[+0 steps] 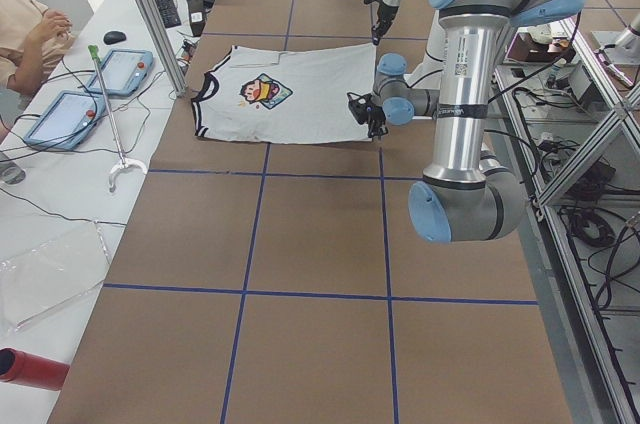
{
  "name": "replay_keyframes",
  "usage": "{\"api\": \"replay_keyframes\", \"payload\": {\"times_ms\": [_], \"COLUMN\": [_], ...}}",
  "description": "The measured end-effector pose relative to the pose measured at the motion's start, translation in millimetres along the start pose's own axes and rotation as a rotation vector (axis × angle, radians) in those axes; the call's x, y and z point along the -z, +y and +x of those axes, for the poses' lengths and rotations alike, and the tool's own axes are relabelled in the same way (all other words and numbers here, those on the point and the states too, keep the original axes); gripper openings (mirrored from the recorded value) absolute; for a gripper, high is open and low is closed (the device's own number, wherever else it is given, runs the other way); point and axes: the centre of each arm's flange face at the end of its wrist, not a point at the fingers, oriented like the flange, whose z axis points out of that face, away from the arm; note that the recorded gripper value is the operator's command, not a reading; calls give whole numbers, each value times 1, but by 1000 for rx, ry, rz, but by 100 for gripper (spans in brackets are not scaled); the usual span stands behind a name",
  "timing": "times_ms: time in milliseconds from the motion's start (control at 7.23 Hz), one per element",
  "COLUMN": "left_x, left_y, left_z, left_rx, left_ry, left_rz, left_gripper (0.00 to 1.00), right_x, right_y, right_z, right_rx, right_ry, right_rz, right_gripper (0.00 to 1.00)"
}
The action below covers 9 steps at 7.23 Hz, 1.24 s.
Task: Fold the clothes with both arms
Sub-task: 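Close both grippers on the hem corners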
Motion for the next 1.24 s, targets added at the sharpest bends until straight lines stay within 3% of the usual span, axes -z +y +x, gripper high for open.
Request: {"api": "replay_keyframes", "payload": {"times_ms": [277,692,1107,1245], "left_x": [50,81,100,105], "left_y": [20,68,69,54], "left_z": [0,-2,5,12], "left_rx": [1,43,41,6], "left_ry": [36,33,61,82], "left_rz": [-65,-181,-209,-186], "left_gripper": [0,0,0,0], "right_x": [9,41,77,78], "right_y": [-2,10,0,-13], "right_z": [9,39,29,19], "right_rx": [2,57,51,47], "right_ry": [23,104,127,124], "right_rz": [-31,-89,-126,-131], "right_gripper": [0,0,0,0]}}
